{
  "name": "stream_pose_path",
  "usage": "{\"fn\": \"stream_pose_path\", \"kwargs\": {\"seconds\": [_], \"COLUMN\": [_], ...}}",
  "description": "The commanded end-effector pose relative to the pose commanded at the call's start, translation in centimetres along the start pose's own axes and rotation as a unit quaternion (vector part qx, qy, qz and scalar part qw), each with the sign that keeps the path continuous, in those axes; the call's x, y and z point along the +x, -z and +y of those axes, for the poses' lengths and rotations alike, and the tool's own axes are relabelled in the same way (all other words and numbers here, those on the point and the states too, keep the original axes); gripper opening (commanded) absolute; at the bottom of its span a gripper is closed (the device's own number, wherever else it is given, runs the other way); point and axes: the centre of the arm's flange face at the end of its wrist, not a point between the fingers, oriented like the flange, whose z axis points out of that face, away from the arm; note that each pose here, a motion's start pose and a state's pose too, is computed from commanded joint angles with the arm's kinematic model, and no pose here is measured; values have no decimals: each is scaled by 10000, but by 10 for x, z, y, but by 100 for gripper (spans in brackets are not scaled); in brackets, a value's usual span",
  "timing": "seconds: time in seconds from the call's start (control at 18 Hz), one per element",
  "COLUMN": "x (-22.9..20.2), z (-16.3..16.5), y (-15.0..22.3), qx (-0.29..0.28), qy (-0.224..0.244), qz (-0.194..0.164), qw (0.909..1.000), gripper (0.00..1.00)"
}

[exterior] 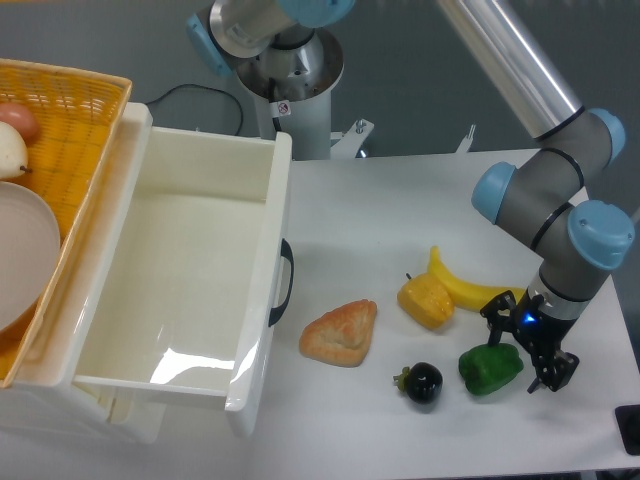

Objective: Pick up the green chilies
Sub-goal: 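Lower the gripper around the green bell pepper and close it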

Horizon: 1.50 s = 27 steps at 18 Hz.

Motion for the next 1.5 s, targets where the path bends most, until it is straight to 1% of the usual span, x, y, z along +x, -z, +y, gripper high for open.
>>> {"fn": "stream_pose_path", "kwargs": {"seconds": [0.33, 0.83, 1.06, 1.22, 1.33, 1.44, 1.5], "x": [0, 7, 10, 12, 14, 14, 14], "z": [1, 2, -8, -8, -8, -10, -10], "y": [2, -24, -37, -39, -42, -42, -41], "qx": [-3, 27, 44, -42, -329, -490, -492], "qy": [28, 57, 15, 66, 30, 84, 105], "qz": [-9, 182, 279, 320, 385, 404, 396], "qw": [10000, 9998, 9996, 9995, 9987, 9979, 9979], "gripper": [100, 100, 100, 92, 89, 83, 78]}}
